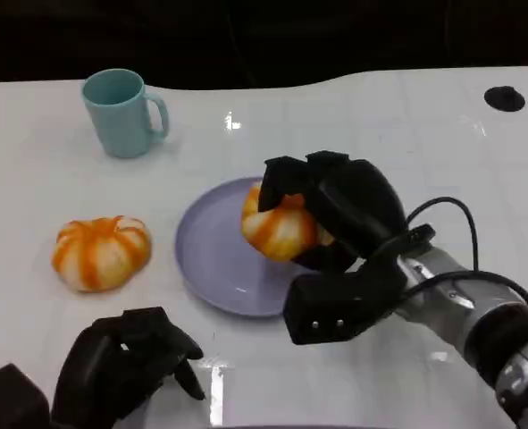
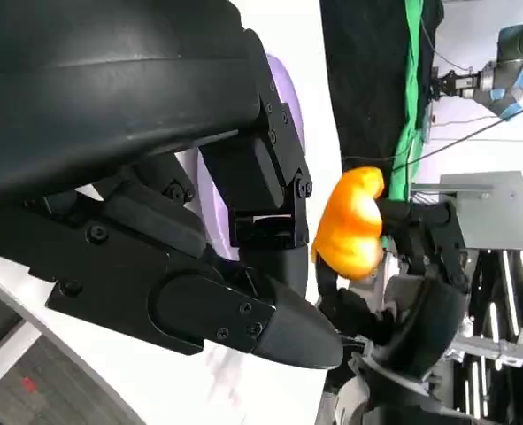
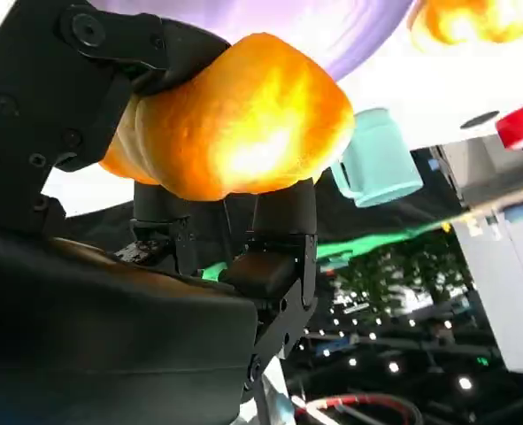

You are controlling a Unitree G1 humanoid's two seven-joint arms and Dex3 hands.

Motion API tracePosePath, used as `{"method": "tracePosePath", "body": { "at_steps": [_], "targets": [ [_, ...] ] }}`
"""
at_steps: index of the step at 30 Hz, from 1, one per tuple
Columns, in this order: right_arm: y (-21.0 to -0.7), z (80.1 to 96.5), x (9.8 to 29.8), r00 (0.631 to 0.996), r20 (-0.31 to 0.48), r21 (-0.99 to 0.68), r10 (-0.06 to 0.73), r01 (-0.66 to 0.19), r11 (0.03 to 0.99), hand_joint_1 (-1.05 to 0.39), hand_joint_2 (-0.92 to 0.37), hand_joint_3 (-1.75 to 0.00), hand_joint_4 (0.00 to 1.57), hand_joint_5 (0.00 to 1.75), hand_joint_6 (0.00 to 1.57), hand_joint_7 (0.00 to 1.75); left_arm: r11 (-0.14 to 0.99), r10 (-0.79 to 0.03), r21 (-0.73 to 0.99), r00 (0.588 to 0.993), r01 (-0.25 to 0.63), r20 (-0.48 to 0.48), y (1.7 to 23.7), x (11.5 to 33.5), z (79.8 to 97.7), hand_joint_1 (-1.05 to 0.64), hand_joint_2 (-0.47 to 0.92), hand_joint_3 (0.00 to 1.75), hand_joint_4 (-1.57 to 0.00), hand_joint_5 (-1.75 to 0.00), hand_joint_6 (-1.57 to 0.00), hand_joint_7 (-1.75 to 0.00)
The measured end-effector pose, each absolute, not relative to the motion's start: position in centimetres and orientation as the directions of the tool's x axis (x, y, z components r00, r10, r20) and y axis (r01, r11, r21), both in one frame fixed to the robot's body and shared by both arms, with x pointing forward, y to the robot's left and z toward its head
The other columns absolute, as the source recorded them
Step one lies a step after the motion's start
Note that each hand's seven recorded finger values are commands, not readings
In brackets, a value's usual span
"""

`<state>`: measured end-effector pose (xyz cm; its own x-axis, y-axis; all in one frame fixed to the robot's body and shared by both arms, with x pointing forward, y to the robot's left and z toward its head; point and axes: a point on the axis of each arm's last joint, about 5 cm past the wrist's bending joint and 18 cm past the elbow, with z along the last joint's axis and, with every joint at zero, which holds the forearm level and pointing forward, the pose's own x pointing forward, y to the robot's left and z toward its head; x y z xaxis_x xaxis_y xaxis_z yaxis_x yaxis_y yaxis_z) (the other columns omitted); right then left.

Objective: Grasp the bread from the table and place it into the plate.

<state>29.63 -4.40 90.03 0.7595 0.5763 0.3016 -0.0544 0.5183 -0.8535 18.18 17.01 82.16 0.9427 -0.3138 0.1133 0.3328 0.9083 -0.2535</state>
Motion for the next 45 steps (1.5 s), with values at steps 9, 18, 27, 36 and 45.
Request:
{"method": "tracePosePath", "body": {
  "at_steps": [9, 18, 27, 36, 45],
  "targets": [
    [-3.9, 89.8, 29.7, 0.777, 0.142, -0.885, 0.614, -0.177, 0.430, -0.33, -0.77, -0.38, 0.56, 0.78, 0.71, 0.33, 0.907, -0.318, -0.246, 0.940, 0.340, 0.127, 16.9, 18.2, 82.4, -0.94, 0.92, 0.07, -1.14, -1.19, -1.19, -0.75],
    [-3.6, 91.0, 30.6, 0.736, -0.126, -0.933, 0.666, -0.317, 0.174, -0.68, -0.92, -0.24, 0.20, 0.09, 0.33, 0.00, 0.908, -0.317, -0.246, 0.939, 0.340, 0.130, 16.9, 18.2, 82.5, -0.95, 0.92, 0.07, -1.15, -1.18, -1.20, -0.73],
    [-3.5, 92.0, 30.9, 0.723, -0.093, -0.941, 0.685, -0.288, 0.177, -0.75, -0.92, -0.31, 0.17, 0.08, 0.22, 0.00, 0.909, -0.313, -0.246, 0.941, 0.337, 0.131, 16.9, 18.2, 82.5, -0.94, 0.92, 0.08, -1.15, -1.17, -1.20, -0.72],
    [-5.3, 92.5, 30.4, 0.703, -0.001, -0.921, 0.711, -0.278, 0.274, -0.73, -0.92, -0.30, 0.19, 0.10, 0.24, 0.01, 0.909, -0.312, -0.247, 0.941, 0.336, 0.130, 16.9, 18.2, 82.5, -0.94, 0.92, 0.08, -1.15, -1.18, -1.20, -0.72],
    [-8.3, 92.9, 28.3, 0.682, 0.077, -0.884, 0.727, -0.291, 0.366, -0.59, -0.92, -0.15, 0.25, 0.17, 0.32, 0.04, 0.909, -0.313, -0.248, 0.941, 0.336, 0.126, 16.9, 18.2, 82.5, -0.94, 0.92, 0.08, -1.14, -1.18, -1.20, -0.71]
  ]
}}
